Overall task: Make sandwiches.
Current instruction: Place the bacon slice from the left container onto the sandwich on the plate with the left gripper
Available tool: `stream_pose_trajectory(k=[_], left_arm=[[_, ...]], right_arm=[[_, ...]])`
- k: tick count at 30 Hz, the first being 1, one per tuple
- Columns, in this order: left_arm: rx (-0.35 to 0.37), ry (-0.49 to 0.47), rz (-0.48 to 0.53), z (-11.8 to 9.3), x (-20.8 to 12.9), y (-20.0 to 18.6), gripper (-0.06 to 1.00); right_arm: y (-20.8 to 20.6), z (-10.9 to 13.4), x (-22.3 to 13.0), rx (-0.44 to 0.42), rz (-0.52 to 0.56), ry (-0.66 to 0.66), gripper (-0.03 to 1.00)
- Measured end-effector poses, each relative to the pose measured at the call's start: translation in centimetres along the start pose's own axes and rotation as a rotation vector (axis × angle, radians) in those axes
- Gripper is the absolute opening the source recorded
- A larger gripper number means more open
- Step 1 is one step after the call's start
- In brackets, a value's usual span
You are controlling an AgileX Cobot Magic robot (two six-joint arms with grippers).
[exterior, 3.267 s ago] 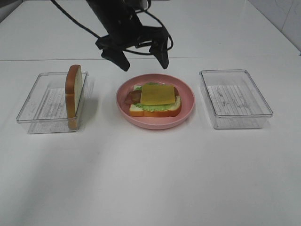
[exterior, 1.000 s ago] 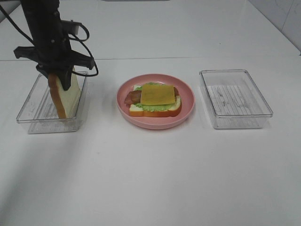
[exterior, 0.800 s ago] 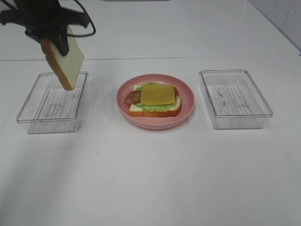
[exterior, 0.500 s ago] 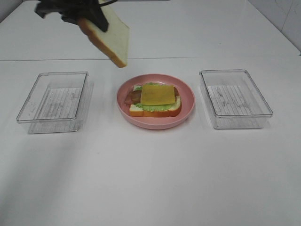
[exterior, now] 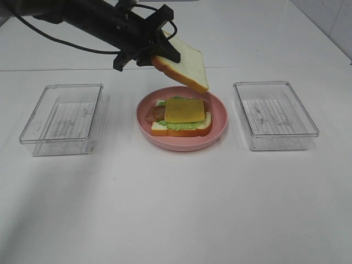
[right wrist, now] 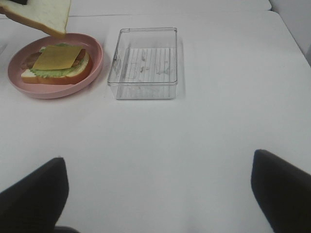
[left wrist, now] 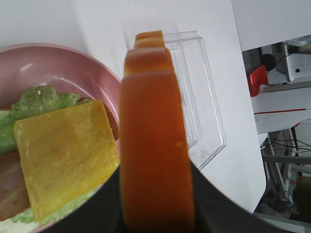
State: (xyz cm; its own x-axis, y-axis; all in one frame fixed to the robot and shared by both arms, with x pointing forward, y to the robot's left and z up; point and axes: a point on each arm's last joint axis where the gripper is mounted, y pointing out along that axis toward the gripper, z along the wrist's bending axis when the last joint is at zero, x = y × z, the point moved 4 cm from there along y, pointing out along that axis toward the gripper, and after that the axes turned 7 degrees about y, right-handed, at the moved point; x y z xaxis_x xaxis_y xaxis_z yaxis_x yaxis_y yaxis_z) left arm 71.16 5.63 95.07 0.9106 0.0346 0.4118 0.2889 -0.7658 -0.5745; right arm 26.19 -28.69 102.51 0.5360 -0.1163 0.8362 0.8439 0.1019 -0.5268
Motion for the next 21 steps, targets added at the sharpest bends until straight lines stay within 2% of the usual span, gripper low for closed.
stream_pose_trajectory(k=[7, 21], left_arm=[[0.004, -0.043, 0.050, 1.6, -1.8, 3.3, 0.19], [0.023, -0.073, 0.080, 3.5, -2.9, 4.9, 0.19]], right_arm=[[0.0, 0.0, 0.0, 0.000, 0.000, 0.000, 0.98], [0.0, 0.0, 0.0, 0.000, 0.000, 0.000, 0.98]])
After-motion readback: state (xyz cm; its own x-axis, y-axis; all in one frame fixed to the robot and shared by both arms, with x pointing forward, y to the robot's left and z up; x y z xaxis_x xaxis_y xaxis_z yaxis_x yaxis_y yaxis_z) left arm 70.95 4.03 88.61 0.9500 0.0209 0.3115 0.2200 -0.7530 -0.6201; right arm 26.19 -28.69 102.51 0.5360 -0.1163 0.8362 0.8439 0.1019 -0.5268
